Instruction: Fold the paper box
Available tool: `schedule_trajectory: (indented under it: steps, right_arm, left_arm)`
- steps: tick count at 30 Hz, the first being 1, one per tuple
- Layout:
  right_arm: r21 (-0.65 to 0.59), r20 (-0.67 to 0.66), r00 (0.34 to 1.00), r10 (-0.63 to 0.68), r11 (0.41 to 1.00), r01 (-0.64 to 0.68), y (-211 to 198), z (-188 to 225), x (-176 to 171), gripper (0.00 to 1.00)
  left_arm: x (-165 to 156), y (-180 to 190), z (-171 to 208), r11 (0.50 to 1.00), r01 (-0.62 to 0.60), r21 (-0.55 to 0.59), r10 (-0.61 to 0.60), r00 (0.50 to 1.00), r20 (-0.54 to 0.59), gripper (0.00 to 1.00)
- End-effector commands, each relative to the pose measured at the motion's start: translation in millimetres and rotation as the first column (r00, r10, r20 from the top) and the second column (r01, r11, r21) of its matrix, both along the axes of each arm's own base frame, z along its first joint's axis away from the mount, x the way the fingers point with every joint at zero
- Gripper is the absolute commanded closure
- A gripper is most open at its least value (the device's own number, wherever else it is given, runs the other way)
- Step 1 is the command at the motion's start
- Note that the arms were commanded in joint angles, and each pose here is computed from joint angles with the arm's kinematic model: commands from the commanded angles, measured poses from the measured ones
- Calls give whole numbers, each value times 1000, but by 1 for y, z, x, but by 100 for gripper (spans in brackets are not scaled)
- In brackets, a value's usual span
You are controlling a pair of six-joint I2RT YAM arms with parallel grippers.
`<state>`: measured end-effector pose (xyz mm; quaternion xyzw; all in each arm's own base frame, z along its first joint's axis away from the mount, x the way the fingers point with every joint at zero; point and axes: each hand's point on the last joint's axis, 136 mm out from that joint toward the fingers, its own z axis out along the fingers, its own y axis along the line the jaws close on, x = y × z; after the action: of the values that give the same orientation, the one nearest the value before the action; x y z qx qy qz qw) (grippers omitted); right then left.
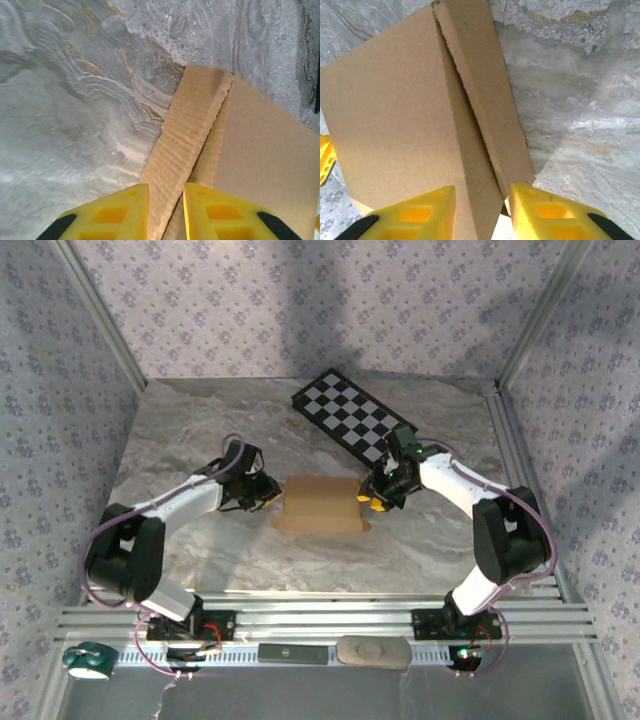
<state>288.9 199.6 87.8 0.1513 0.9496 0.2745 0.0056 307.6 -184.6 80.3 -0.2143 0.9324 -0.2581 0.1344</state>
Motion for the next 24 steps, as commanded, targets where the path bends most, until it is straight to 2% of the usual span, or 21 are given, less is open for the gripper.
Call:
schedule_trajectory:
  steps: [1,3,5,9,15,20,24]
  right_arm:
    - [-67,104,995,11,998,-4,-5,27,-1,68]
    - [-87,163,986,24,996,-10,-2,39,-1,69]
    - [-96,200,979,37,995,-18,7,44,-1,73]
    - [-68,165,984,64,996,-53,30,30,-4,81]
    - [-75,129,990,48,996,-39,33,1,-7,82]
    - [-82,85,995,44,996,-37,31,-23,-14,82]
    - [-82,84,996,38,996,-31,30,-27,-15,82]
  left_arm:
    - [-5,22,34,996,-19,92,10,994,107,73]
    - [-6,18,54,995,12,94,-28,985,172,73]
    - [-8,0,66,993,88,75,-101,976,191,73]
    - [-17,-38,47,978,208,21,-209,973,98,74]
    - [-21,-52,11,971,236,44,-237,971,38,75]
    - [-28,-41,-21,970,223,93,-223,975,-14,75]
    - [-32,-39,-30,971,220,93,-218,975,-29,76]
